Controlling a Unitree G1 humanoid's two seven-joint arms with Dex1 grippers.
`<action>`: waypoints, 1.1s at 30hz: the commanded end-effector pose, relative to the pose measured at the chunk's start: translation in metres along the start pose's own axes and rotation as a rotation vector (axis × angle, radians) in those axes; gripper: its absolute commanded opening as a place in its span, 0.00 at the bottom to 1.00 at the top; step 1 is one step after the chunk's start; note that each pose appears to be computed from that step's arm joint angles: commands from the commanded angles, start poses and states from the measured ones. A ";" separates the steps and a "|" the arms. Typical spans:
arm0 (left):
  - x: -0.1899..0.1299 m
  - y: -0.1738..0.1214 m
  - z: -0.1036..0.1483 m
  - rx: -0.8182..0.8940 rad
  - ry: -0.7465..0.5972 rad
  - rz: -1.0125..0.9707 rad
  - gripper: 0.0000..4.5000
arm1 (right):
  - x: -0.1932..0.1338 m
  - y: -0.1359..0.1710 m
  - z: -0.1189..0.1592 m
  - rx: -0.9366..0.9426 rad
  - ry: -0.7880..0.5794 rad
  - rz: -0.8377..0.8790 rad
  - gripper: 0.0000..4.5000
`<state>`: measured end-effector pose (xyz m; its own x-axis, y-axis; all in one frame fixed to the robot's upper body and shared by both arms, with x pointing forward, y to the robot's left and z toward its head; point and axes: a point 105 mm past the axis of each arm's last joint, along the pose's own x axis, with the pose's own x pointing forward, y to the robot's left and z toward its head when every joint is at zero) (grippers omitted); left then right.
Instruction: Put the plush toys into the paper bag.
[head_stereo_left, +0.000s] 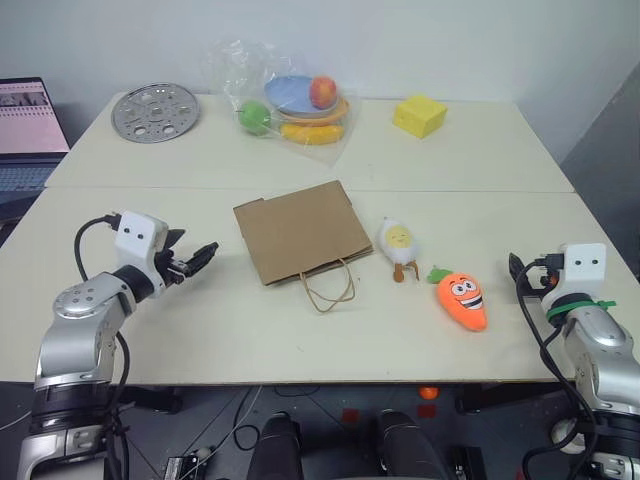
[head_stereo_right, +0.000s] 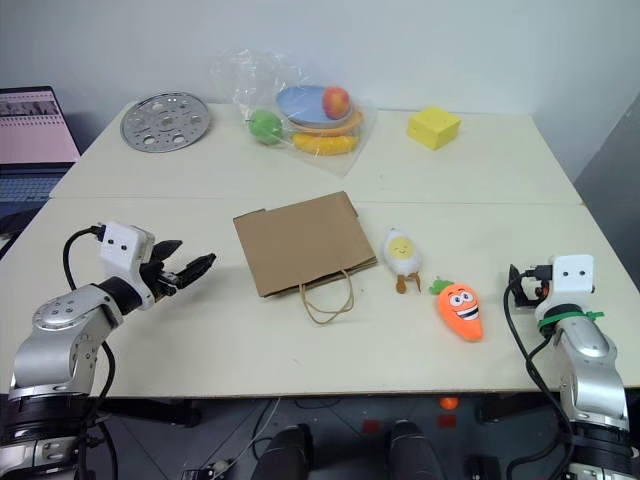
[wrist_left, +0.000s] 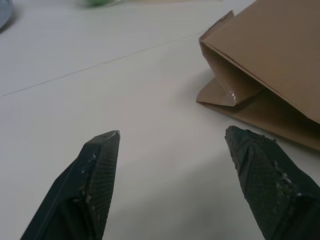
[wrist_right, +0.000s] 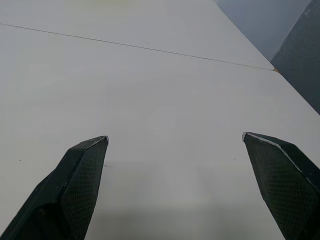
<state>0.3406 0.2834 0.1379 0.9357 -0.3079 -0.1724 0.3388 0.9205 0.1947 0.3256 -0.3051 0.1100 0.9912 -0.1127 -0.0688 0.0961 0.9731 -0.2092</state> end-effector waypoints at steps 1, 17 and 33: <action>-0.003 0.002 0.021 0.025 -0.063 -0.010 0.80 | -0.002 -0.011 0.014 -0.016 -0.047 -0.029 1.00; -0.008 0.008 0.023 0.046 -0.081 0.003 0.80 | 0.001 -0.008 0.017 -0.024 -0.058 -0.009 1.00; -0.022 -0.018 0.070 0.098 -0.157 -0.285 0.80 | -0.017 0.046 0.067 0.002 -0.139 0.476 1.00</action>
<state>0.3280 0.2739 0.1694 0.8636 -0.4858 -0.1351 0.5036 0.8442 0.1836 0.3283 -0.2751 0.1359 0.9809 0.1746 -0.0853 -0.1865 0.9693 -0.1605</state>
